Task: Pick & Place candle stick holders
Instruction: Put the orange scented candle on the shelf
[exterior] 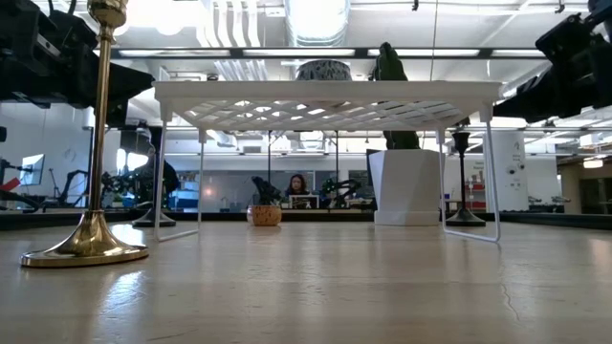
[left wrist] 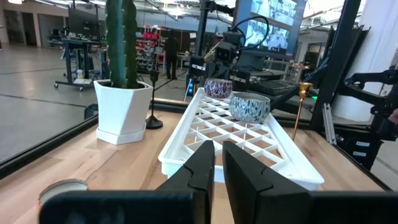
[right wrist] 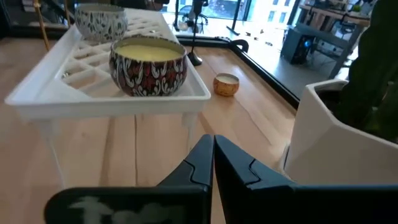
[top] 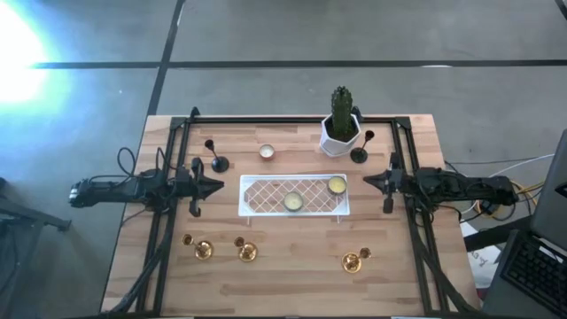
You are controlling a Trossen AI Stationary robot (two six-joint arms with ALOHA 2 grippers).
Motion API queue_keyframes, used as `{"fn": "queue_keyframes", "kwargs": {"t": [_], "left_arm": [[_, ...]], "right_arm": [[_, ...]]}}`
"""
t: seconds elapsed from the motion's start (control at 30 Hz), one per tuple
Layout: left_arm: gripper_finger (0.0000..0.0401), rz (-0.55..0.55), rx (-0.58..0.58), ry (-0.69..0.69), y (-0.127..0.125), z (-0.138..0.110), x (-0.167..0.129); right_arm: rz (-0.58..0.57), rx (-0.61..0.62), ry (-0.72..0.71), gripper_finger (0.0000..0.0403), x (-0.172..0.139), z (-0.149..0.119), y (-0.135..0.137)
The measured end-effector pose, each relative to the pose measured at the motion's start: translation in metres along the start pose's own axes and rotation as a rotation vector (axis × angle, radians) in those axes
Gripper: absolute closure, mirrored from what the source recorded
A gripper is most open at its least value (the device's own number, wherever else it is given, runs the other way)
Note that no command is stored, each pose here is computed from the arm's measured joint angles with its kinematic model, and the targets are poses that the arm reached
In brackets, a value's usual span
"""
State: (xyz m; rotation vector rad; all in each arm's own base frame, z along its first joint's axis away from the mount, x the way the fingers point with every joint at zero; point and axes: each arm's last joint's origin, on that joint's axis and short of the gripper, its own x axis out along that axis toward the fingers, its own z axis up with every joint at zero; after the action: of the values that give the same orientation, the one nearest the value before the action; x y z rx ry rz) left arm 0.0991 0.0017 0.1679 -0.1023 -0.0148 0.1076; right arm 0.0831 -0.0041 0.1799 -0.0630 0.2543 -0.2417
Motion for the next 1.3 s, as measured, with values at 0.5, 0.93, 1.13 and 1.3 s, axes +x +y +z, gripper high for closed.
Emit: {"fn": "queue_keyframes", "kwargs": {"t": [0.5,0.93,1.13,1.3], "left_arm": [[0.0364,-0.007,-0.03,-0.181,-0.001,0.017,-0.002],[0.0364,-0.157,-0.08,-0.613,-0.006,0.056,-0.018],[0.0364,-0.132,-0.025,-0.647,-0.006,0.069,-0.022],[0.0364,0.036,0.017,-0.407,-0.007,0.121,-0.027]], "right_arm": [[0.0,0.018,0.0,0.0394,0.0,0.0,0.0],[0.001,0.018,0.0,0.0394,0.0,0.0,0.0],[0.002,0.018,0.0,0.0394,0.0,0.0,0.0],[0.002,0.018,0.0,0.0394,0.0,0.0,0.0]]}}
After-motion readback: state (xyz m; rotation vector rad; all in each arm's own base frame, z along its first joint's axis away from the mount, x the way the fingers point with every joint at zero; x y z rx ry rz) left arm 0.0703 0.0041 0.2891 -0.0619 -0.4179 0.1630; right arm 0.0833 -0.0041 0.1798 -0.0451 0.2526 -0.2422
